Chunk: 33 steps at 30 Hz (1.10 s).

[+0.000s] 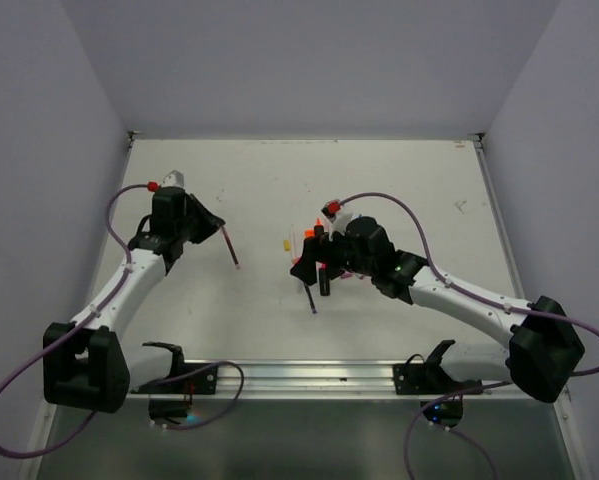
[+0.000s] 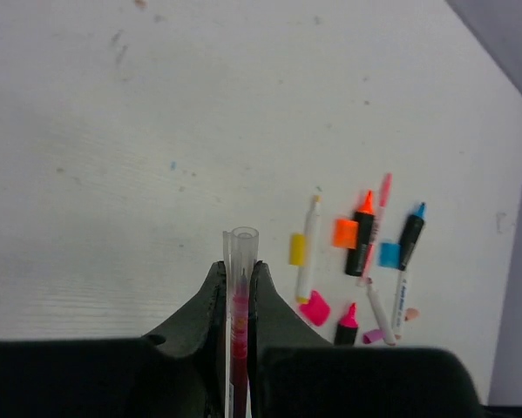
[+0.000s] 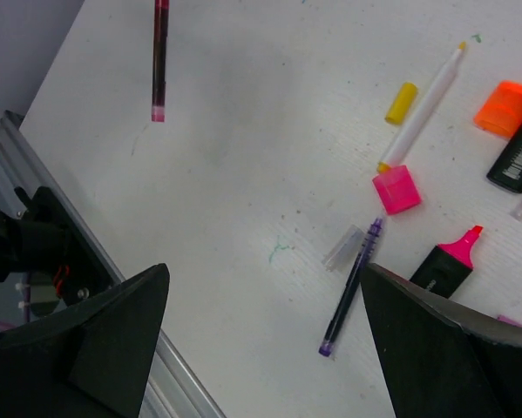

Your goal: Open the pen caps

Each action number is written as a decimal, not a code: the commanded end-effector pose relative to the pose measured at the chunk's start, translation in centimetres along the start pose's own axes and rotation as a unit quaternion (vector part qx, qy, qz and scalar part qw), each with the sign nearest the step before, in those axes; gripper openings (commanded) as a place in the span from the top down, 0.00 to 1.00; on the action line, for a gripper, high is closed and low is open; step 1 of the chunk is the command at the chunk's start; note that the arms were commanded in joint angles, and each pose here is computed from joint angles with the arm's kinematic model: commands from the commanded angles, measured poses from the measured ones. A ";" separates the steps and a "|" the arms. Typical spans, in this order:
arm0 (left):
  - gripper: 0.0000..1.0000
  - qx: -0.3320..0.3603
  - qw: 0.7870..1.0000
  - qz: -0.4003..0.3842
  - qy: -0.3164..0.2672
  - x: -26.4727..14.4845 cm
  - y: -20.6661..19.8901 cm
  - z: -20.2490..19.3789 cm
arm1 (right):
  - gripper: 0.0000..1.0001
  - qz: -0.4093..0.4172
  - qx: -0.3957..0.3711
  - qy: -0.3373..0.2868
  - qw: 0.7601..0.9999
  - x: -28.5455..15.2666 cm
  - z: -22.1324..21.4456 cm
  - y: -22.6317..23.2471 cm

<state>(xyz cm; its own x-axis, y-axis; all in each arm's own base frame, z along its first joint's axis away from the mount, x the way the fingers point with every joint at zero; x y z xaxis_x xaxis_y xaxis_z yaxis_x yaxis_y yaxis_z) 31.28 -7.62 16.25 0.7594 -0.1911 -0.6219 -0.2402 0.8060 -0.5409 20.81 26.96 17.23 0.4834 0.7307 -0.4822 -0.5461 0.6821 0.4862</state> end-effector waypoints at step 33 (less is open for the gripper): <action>1.00 0.001 0.978 -0.202 -0.050 -7.2 -11.9 -5.0 | 0.90 0.020 0.009 -0.025 0.999 5.7 4.1 7.5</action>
<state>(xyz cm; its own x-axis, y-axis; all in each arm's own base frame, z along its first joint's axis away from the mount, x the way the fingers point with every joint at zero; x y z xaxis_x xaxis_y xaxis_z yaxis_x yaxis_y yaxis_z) 25.42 -18.51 22.92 0.8206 -0.4369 -0.3684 0.0556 0.7027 -0.7094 21.75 36.07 19.44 0.4592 0.7595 -0.4607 -0.5564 0.6503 0.5173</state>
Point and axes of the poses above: each gripper's point midway between its finger pads, its own x axis out along the fingers, its own y axis along the line the jaws close on, z = x × y, the point moved 4 cm from there along -x, back along the fingers, and after that the axes turned 2 degrees about x, right-handed, at the moved point
